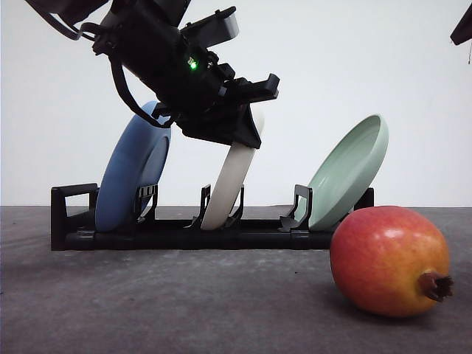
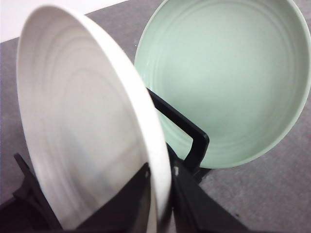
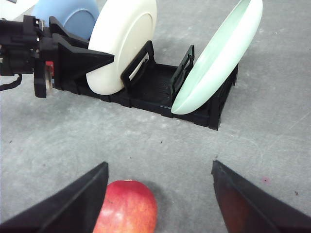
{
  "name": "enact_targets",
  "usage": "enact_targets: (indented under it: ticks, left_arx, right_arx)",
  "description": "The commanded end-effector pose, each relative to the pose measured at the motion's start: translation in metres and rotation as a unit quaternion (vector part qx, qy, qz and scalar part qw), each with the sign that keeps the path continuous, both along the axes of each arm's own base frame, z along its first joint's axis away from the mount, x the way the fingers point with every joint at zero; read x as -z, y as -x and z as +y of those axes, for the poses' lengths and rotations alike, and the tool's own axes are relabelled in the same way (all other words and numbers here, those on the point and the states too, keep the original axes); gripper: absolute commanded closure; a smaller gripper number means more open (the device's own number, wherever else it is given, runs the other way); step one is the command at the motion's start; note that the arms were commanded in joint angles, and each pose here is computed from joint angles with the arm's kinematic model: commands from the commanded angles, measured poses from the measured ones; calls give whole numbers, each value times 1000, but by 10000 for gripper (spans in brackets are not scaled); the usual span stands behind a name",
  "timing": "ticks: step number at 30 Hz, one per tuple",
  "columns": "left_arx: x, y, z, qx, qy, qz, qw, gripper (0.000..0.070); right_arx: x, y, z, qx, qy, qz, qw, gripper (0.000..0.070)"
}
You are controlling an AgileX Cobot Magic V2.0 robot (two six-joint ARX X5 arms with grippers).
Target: Place pomegranate in white plate
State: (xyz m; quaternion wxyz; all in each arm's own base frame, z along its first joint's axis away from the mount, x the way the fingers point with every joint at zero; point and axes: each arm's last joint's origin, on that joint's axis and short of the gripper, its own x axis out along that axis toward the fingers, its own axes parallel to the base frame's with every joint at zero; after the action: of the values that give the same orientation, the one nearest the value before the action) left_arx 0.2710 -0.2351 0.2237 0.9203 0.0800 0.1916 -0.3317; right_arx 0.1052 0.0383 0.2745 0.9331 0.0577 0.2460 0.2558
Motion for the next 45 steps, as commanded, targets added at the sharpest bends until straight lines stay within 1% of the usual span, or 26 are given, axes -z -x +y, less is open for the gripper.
enact_targets:
  ticks: [1,4,8,13,20,22,26,33,36,40,42,45]
  left_arx:
    - [-2,-3,-6,-7,25,12,1000,695]
    - [-2,-3,-6,-18,45,28,998,700]
    - [-6,-2,-6,-26,64,35,997,700]
    - [-21,3,-2,-26,80,22,996,700]
    - [-52,14,9,-22,112,-11,993,700]
    - [-63,19,13,-19,125,-15,992,700]
    - [-82,32,23,-3,153,-5,988,700]
    - [-109,63,39,23,167,1,986,697]
    - [-109,81,47,34,173,2,984,697]
    - [-96,105,59,48,184,5,982,697]
    - [-88,117,66,45,194,6,980,697]
    - [-77,132,76,31,193,4,981,697]
  right_arx:
    - [-4,0,1,-2,-5,-7,1000,271]
    - [-4,0,1,-2,-5,-7,1000,271]
    - [-4,0,1,-2,-5,-7,1000,271]
    - [-4,0,1,-2,-5,-7,1000,271]
    - [-4,0,1,-2,-5,-7,1000,271]
    - [-4,0,1,-2,-5,-7,1000,271]
    - [-4,0,1,-2,-5,-7,1000,271]
    - [-4,0,1,-2,-5,-7,1000,271]
    - [-4,0,1,-2,-5,-7,1000,271]
    - [-4,0,1,-2,-5,-6,1000,271]
    - [-4,0,1,-2,-5,-7,1000,271]
    - [-4,0,1,-2,-5,-7,1000,271]
